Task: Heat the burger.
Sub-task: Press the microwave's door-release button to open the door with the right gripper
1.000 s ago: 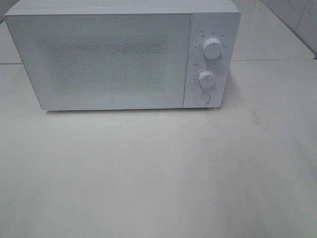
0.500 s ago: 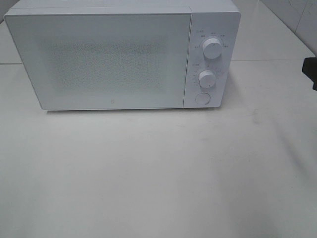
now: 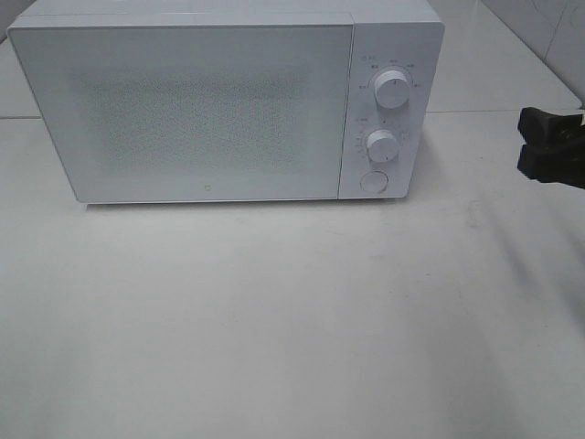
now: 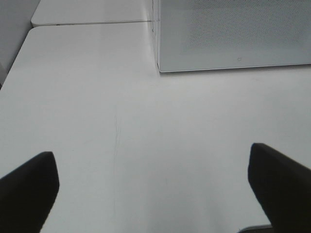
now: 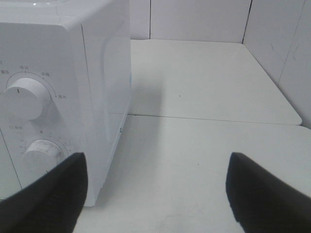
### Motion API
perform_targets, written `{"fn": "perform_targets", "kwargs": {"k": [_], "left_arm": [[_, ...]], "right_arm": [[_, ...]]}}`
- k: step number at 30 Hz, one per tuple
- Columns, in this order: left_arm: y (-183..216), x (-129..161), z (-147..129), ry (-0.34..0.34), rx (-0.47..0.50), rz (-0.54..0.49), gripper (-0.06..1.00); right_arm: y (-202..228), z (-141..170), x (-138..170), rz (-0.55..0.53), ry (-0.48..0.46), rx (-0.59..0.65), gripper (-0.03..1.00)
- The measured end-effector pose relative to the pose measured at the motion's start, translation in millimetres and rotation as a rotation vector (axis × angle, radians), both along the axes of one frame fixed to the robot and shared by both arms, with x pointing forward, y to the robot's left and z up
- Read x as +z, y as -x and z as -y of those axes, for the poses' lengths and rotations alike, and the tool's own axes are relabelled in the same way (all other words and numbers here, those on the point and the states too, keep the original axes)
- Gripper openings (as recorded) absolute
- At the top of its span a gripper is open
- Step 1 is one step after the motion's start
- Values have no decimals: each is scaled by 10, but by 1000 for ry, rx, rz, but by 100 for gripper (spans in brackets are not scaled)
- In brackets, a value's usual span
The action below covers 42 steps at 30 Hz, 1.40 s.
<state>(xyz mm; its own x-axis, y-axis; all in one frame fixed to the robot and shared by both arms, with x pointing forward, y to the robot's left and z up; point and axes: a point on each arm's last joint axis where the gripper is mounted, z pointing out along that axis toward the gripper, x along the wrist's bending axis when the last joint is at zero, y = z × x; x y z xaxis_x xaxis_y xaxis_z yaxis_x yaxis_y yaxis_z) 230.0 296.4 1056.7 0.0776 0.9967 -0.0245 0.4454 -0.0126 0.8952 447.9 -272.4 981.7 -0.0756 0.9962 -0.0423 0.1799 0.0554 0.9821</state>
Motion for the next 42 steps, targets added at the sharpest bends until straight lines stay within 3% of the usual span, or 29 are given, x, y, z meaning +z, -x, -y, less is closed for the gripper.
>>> {"fn": "perform_targets", "kwargs": {"k": [19, 33, 42], "left_arm": [[0, 0, 0, 0, 0, 0, 98], [0, 0, 0, 0, 0, 0, 98], [0, 0, 0, 0, 0, 0, 98]], "right_arm": [[-49, -619, -612, -94, 4, -50, 76], [-125, -1083, -750, -117, -9, -10, 76], [-151, -1152, -800, -130, -1, -12, 76]]}}
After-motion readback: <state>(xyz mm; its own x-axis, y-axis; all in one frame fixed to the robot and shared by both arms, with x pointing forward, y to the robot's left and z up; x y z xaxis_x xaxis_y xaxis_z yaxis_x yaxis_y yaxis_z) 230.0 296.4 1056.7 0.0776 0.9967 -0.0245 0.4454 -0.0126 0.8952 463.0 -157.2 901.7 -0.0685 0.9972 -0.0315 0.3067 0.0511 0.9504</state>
